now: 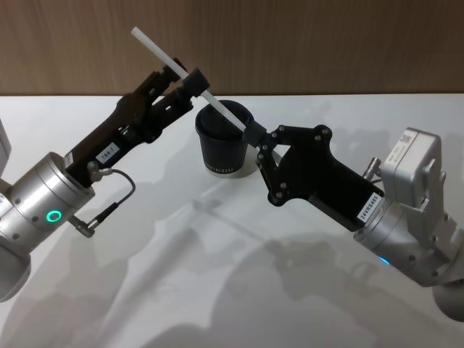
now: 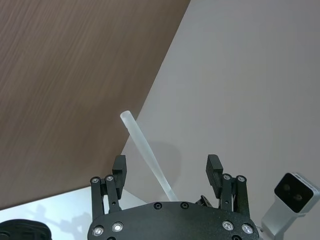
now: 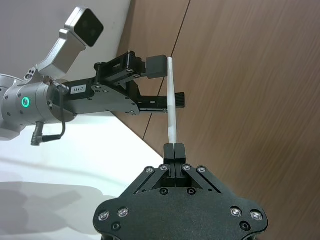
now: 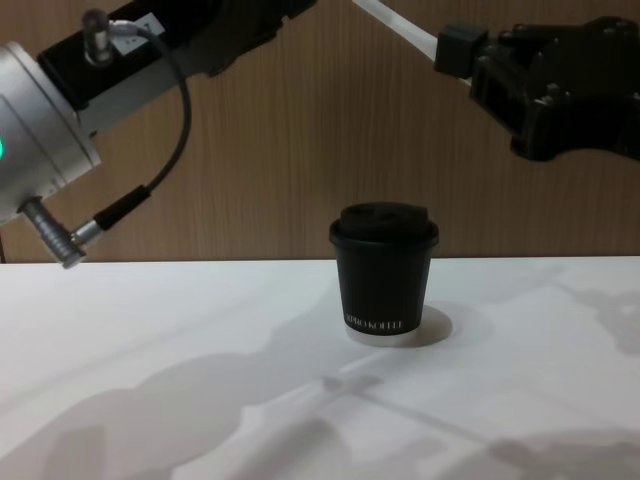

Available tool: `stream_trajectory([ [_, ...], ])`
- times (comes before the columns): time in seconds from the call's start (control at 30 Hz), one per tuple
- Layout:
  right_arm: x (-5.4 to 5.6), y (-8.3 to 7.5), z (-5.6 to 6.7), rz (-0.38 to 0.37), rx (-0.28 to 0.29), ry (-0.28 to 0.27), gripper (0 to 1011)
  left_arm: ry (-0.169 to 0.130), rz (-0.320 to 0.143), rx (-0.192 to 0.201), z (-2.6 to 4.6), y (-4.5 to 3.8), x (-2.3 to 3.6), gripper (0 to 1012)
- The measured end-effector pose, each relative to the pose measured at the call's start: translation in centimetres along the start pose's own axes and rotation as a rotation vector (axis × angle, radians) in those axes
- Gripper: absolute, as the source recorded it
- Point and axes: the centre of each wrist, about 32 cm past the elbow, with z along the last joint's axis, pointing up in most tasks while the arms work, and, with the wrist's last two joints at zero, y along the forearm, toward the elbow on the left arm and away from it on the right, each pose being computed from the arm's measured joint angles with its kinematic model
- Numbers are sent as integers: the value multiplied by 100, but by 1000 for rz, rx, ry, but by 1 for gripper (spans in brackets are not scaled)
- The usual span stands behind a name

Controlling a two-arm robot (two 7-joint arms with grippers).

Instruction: Pick up the straw with one hand, pass it to the other hand, and insert it into the cup.

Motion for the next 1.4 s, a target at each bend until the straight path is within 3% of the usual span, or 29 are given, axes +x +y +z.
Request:
stream_trajectory([
  [0.2, 0, 0, 0, 0, 0, 0, 5, 1, 0, -7, -23, -29, -6, 997],
  [0.3, 0, 0, 0, 0, 0, 0, 5, 1, 0, -8, -28, -37, -8, 944],
  [0.53, 0, 0, 0, 0, 0, 0, 5, 2, 0, -12, -42, -55, -13, 759],
  [1.03, 0, 0, 0, 0, 0, 0, 5, 2, 1, -14, -52, -68, -15, 236],
  [1.17, 0, 0, 0, 0, 0, 0, 5, 2, 1, -15, -53, -70, -16, 155],
  [1.2, 0, 0, 0, 0, 0, 0, 5, 2, 1, -15, -54, -71, -16, 91],
  [1.4, 0, 0, 0, 0, 0, 0, 5, 2, 0, -15, -56, -73, -17, 42],
])
